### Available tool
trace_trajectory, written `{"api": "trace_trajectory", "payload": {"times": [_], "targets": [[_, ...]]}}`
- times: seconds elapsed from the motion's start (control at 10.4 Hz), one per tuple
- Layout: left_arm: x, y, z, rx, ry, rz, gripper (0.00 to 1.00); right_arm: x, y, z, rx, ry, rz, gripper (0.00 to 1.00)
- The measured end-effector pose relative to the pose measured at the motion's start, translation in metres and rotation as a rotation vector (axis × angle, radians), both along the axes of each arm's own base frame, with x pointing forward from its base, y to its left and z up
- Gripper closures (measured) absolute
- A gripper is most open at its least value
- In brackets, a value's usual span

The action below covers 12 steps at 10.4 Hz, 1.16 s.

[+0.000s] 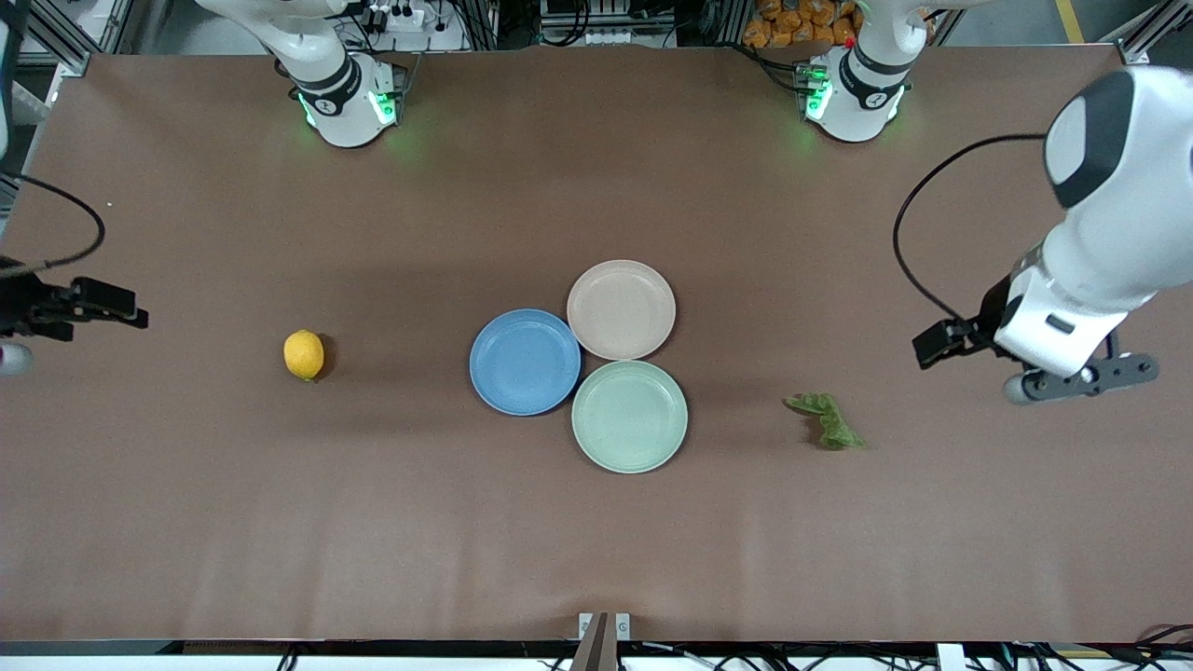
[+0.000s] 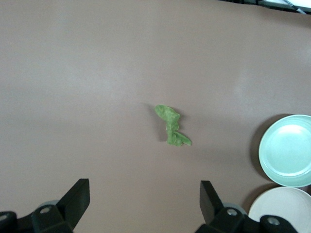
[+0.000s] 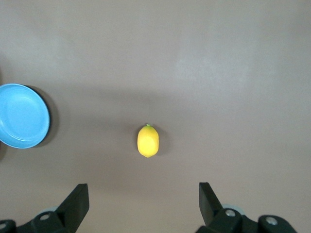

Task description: Pick lemon and lettuce from blue and beige plates

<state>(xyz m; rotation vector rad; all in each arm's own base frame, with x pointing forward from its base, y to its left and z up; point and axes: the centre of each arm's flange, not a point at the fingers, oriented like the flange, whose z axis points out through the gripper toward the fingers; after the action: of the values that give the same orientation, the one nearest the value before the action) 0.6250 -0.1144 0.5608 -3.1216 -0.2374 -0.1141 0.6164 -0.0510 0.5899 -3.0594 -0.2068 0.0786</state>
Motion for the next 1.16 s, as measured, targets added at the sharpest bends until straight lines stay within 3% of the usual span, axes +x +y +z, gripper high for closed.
{"api": "trace_trajectory", "payload": {"times": [0.19,0.58,0.96,1.16], "targets": [[-0.017,0.001,0.025,0.008,0.000,-0.008,0.00,-0.018,0.017,0.024,0.000,0.021,-0.082,0.00],[-0.040,0.007,0.051,0.026,0.033,-0.023,0.00,-0.029,0.057,0.043,-0.012,0.009,-0.178,0.00],[-0.052,0.028,0.064,0.018,0.067,-0.043,0.00,-0.024,0.046,0.050,-0.020,-0.050,-0.207,0.00],[-0.056,0.029,0.066,0.019,0.078,-0.042,0.00,-0.033,0.027,0.065,-0.102,-0.078,-0.230,0.00]]}}
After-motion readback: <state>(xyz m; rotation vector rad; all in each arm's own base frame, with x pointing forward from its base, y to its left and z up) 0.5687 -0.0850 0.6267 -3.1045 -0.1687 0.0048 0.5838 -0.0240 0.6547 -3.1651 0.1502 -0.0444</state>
